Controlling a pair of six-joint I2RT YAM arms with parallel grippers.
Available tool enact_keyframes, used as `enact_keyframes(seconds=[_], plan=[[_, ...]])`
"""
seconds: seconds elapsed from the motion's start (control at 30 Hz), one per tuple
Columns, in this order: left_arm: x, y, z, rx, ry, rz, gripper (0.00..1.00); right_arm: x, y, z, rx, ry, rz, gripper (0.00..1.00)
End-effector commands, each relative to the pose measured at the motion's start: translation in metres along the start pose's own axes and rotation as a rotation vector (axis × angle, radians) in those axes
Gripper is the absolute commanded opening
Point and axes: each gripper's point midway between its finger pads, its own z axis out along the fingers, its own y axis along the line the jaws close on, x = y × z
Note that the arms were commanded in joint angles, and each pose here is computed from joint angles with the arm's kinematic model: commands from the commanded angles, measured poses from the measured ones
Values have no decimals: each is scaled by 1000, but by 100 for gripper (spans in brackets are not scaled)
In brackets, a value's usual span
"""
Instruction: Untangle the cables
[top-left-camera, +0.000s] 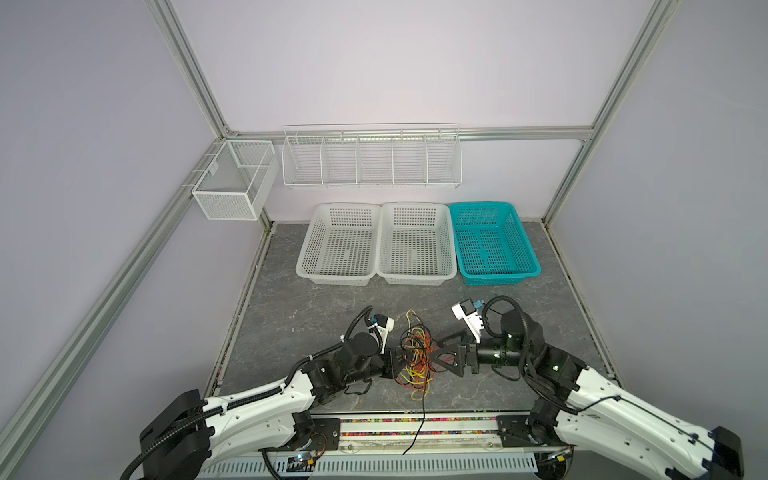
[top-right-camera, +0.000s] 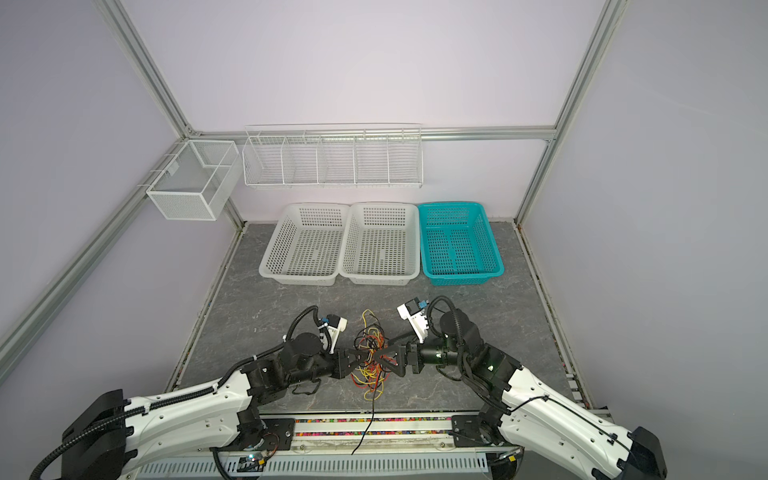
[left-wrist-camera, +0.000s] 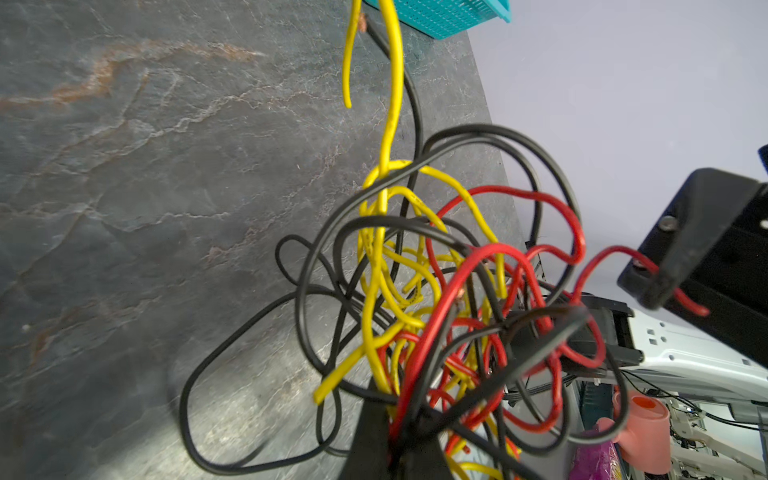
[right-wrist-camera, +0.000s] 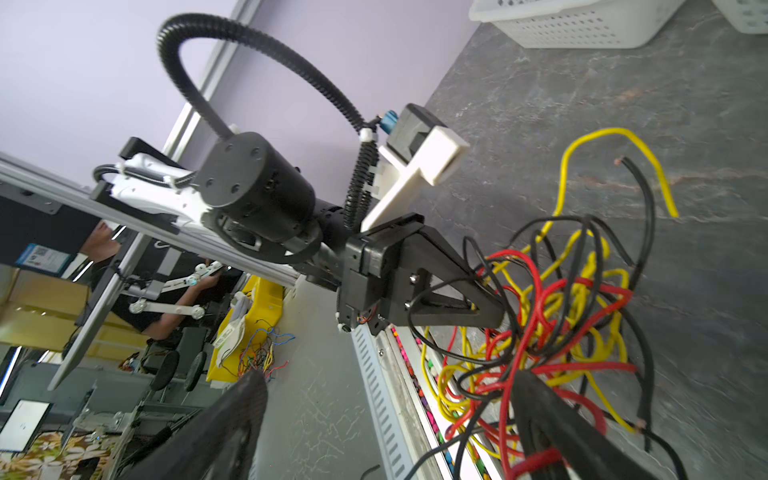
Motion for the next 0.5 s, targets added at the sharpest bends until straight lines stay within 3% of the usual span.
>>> enact_keyframes(seconds=[0.0, 0.3, 0.47], plan=[[-3, -6, 2, 37, -13, 8, 0, -10, 24, 1, -137, -31, -35, 93], [-6, 1, 7, -9, -18, 4, 0, -24, 36, 5, -173, -38, -48, 93], [-5, 11, 8, -76, -7, 14, 0, -31, 8, -18, 104, -84, -96, 95]])
